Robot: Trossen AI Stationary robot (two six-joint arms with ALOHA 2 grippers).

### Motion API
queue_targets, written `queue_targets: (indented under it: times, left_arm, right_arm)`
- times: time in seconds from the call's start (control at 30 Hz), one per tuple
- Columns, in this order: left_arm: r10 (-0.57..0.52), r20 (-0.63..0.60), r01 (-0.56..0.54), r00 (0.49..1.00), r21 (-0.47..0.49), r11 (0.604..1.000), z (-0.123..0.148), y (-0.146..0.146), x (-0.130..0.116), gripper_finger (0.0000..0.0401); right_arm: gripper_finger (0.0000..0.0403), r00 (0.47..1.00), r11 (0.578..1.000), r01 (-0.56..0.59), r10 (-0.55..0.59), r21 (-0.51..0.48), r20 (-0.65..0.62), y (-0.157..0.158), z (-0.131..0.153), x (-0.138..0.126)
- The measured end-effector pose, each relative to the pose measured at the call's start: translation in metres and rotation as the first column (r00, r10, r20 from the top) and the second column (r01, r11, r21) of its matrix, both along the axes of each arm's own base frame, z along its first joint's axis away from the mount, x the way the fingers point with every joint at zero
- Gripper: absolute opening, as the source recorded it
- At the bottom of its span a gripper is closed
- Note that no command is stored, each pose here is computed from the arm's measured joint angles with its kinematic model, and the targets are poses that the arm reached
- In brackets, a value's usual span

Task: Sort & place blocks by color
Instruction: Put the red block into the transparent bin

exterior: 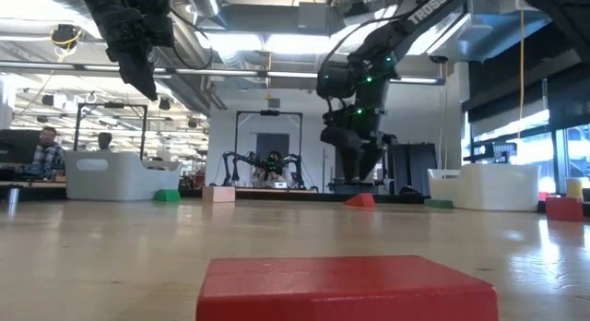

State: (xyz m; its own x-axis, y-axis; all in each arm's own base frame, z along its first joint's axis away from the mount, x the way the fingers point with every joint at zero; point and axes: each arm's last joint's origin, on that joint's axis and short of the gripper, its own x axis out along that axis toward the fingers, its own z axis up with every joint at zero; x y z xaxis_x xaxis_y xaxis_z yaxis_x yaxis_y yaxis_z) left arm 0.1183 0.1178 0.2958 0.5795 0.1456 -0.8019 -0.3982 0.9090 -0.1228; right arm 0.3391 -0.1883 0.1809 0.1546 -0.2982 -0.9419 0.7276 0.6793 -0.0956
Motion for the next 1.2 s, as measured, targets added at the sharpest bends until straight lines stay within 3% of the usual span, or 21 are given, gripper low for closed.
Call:
queue_targets:
  times: [0.17,0.33,0.77,1.2]
  left_arm:
    - [0.0,0.0,0.0,1.0,0.0,1.0,0.0,0.0,0.0,0.0163]
    - [0.0,0.0,0.0,1.0,0.0,1.0,0.0,0.0,0.0,0.0163]
    - [-0.006,-0.002,0.006,1.0,0.004,1.0,0.0,0.0,0.0,0.0163]
    - [0.004,-0.014,-0.003,1.0,0.014,1.0,0.0,0.0,0.0,0.0163]
  right_arm:
    - [0.0216,0.995,0.999,-0.002,0.007,0.049,-0.096,-0.001,-0.003,0.002]
    - [0.0216,0.997,0.995,-0.018,0.025,0.099,-0.07,-0.001,-0.005,0.004]
    - [0.0216,0.998,0.993,-0.003,0.011,0.117,-0.065,-0.003,-0.007,0.003]
    - [0.0216,0.992,0.987,0.011,0.009,0.163,-0.127,-0.01,-0.041,0.007]
